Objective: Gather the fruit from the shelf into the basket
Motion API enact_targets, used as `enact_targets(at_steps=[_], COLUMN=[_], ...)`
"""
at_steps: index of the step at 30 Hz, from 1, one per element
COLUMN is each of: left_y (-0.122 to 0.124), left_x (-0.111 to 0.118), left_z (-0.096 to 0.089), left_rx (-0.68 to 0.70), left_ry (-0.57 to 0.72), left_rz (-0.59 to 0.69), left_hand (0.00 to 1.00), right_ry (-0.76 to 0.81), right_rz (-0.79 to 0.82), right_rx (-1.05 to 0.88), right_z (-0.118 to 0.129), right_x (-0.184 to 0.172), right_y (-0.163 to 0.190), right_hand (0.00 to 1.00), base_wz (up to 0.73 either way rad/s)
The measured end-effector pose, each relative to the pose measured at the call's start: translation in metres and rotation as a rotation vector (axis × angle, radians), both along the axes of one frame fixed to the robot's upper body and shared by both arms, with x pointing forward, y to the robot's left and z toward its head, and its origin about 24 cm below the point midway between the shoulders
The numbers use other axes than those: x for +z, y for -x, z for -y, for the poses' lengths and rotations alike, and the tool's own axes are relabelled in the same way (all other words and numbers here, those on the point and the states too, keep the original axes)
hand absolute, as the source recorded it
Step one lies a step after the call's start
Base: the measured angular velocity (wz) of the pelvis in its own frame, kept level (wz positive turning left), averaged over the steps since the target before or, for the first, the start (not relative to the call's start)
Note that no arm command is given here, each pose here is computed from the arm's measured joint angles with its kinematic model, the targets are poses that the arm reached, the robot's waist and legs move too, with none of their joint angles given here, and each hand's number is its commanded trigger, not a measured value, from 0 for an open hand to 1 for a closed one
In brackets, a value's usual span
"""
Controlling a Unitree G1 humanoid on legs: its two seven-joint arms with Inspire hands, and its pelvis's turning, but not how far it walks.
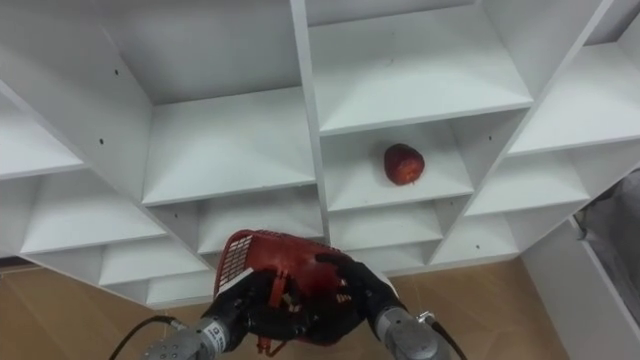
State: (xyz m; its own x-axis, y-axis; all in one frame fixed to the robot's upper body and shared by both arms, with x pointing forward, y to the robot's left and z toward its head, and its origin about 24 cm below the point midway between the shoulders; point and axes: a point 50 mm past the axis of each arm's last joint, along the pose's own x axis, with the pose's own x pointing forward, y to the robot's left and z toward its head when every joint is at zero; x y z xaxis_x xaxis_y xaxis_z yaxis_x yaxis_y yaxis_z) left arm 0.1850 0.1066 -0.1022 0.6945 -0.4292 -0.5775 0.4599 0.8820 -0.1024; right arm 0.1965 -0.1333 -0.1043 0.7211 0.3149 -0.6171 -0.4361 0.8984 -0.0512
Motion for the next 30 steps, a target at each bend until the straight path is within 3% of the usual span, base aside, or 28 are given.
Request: enact_targets(at_steps=[18, 30], left_y=[0.003, 0.019], left_x=[-0.004, -0.012], left_z=[-0.009, -0.027], left_rx=[-0.001, 0.114], left_ry=[-0.031, -0.050], left_rz=[-0.006, -0.046], left_hand=[1.00, 1.00], right_ry=[0.067, 0.090], right_rz=[0.057, 0.193], right_rx=[0.062, -0.033], right_z=[0.000, 0.008], right_x=[0.006, 0.023], right_y=[0.001, 0.005], right_hand=[0.00, 0.00], base_wz=[0.00, -0.12])
